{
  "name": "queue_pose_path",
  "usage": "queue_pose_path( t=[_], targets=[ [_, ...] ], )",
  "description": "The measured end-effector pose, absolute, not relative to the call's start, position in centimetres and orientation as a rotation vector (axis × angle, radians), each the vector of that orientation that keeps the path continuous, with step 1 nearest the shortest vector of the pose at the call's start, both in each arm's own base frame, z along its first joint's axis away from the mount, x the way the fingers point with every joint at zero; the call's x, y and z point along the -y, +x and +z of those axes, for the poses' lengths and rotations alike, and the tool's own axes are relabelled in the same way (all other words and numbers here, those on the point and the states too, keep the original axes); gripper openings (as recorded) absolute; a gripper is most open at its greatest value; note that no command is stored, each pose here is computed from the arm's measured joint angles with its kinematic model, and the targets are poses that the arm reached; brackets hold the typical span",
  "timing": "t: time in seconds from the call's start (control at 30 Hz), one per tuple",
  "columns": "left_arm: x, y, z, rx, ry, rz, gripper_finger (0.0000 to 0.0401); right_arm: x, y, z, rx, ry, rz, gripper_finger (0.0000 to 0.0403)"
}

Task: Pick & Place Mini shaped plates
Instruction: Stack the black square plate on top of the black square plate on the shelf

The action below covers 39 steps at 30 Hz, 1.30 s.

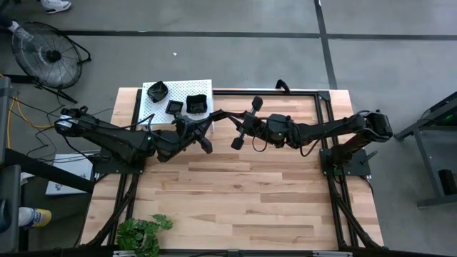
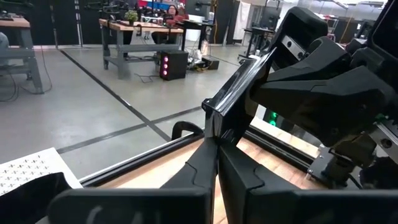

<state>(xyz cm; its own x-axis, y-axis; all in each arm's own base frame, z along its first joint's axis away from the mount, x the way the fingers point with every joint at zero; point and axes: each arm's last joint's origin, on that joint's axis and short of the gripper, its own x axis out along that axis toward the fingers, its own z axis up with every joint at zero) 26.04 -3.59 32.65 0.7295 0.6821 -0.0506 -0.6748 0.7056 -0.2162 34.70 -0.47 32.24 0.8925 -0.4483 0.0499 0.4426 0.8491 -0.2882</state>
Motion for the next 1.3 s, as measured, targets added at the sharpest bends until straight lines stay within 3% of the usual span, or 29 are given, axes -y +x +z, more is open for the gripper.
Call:
queue_pose_path(
  t=[1.07,1.3],
  targets=[
    [3.62,26.33,32.26,0.014,-0.186,0.785,0.0001,0.35,34.73,32.18,-0.021,-0.300,-0.431,0.0001],
    [3.59,26.31,32.26,0.015,-0.184,0.798,0.0000,0.31,34.75,32.01,-0.037,-0.303,-0.422,0.0029]
  ],
)
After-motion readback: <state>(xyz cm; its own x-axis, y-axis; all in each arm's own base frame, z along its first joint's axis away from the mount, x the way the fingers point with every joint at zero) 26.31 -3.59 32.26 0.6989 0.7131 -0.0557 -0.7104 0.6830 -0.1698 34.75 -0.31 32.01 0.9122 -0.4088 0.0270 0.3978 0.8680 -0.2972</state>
